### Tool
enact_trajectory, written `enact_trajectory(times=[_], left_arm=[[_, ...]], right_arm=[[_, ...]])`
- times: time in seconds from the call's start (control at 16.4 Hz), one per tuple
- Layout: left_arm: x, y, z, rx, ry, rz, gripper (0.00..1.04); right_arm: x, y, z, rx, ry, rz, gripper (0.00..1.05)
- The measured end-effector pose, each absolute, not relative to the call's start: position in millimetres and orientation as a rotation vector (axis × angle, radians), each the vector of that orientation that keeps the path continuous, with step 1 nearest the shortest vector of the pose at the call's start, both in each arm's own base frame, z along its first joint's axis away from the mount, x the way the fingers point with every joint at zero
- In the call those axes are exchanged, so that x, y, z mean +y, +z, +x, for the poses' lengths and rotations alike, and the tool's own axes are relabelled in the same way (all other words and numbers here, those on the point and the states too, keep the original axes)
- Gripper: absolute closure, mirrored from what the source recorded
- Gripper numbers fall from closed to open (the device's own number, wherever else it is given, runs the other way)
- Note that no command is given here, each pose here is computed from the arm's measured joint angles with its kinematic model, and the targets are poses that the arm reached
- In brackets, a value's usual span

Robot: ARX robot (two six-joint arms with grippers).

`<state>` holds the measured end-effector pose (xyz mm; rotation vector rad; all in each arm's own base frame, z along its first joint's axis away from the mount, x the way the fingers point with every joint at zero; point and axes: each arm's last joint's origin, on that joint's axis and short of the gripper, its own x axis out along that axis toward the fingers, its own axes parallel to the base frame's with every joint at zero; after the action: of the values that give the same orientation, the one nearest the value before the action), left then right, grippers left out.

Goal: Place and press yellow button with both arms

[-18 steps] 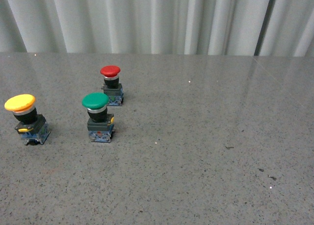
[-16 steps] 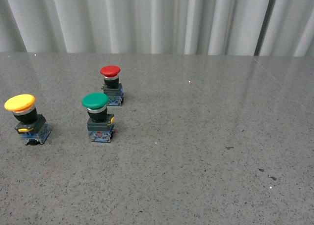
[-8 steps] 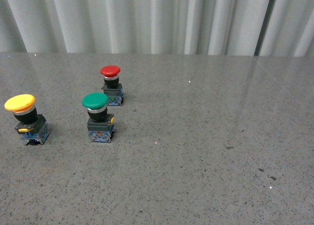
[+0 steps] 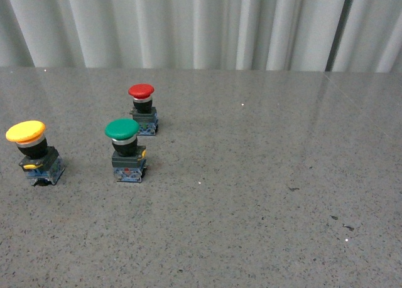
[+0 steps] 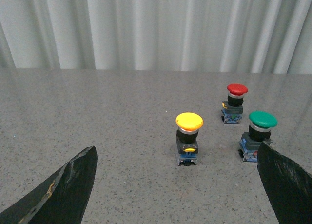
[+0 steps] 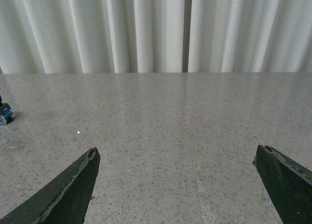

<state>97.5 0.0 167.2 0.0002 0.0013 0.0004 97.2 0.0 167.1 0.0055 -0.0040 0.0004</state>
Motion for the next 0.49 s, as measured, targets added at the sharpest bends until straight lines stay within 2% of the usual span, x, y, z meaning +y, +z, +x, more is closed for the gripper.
enact_trajectory(times=[0.43, 0.49], left_arm=[[0.0, 167.2, 97.5, 0.001, 0.000, 0.000, 0.07], [-1.3, 165.3, 98.4, 0.117, 0.061, 0.012, 0.07]], right_arm=[[0.0, 167.1, 97.2, -0.004, 0.000, 0.006, 0.06], [0.0, 167.1, 97.2, -0.004, 0.000, 0.006, 0.06]])
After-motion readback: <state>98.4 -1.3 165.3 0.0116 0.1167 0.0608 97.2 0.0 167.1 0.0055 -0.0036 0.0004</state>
